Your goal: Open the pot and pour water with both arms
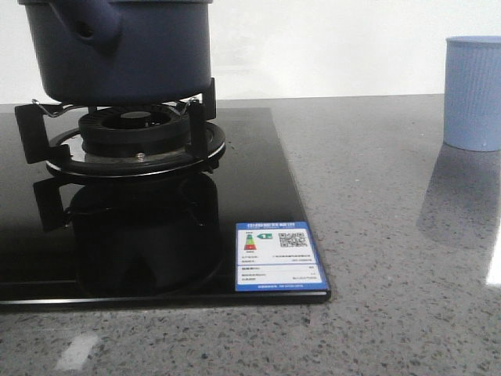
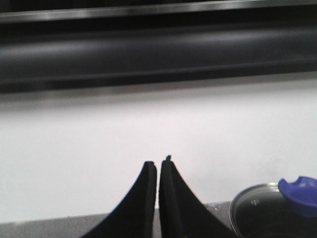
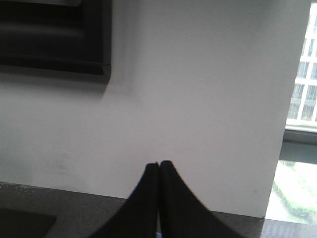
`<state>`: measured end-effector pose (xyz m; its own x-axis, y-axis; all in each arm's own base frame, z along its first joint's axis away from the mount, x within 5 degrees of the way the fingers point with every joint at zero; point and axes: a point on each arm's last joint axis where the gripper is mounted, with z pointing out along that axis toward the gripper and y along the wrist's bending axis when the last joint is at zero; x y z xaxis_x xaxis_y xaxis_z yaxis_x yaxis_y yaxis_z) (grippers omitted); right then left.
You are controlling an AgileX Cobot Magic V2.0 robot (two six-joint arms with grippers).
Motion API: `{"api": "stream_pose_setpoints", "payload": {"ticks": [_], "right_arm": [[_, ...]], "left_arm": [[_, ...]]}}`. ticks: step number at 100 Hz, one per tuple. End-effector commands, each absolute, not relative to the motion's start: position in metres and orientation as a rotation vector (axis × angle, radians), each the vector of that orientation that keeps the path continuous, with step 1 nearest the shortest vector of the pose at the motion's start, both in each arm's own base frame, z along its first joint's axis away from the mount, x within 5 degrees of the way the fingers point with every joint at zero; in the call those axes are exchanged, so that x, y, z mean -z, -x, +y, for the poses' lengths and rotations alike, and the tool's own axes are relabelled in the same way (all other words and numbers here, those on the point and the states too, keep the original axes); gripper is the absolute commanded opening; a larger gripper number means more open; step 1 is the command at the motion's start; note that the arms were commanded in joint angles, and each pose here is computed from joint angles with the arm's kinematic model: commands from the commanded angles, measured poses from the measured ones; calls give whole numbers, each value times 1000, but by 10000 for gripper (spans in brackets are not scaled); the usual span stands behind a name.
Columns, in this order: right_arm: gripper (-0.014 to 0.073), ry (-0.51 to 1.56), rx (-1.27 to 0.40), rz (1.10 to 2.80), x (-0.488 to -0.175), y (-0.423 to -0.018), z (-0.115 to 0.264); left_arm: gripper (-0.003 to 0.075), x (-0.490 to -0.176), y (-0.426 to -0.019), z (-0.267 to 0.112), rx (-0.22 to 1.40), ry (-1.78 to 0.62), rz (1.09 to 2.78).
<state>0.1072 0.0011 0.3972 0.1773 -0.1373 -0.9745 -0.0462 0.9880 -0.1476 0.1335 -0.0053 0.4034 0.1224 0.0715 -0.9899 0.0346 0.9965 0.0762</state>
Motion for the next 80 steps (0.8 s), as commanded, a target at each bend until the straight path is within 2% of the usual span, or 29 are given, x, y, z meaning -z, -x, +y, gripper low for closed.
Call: {"api": "stream_pose_setpoints", "payload": {"ticks": [1, 25, 36, 59, 80], "right_arm": [[-55, 112, 132, 1358, -387, -89, 0], [-57, 136, 53, 1448, -311, -73, 10], [-57, 151, 20, 1496, -291, -74, 12], [-57, 137, 21, 1539, -276, -76, 10], [-57, 138, 20, 1541, -275, -76, 11]], "left_arm": [[-20, -406, -127, -4, -1, -35, 1350], [-20, -362, -110, -1, 42, 26, 1375], [-20, -351, -106, -1, 41, 26, 1388], [-20, -349, -107, -1, 48, 32, 1396], [-20, -348, -107, -1, 48, 32, 1399]]}}
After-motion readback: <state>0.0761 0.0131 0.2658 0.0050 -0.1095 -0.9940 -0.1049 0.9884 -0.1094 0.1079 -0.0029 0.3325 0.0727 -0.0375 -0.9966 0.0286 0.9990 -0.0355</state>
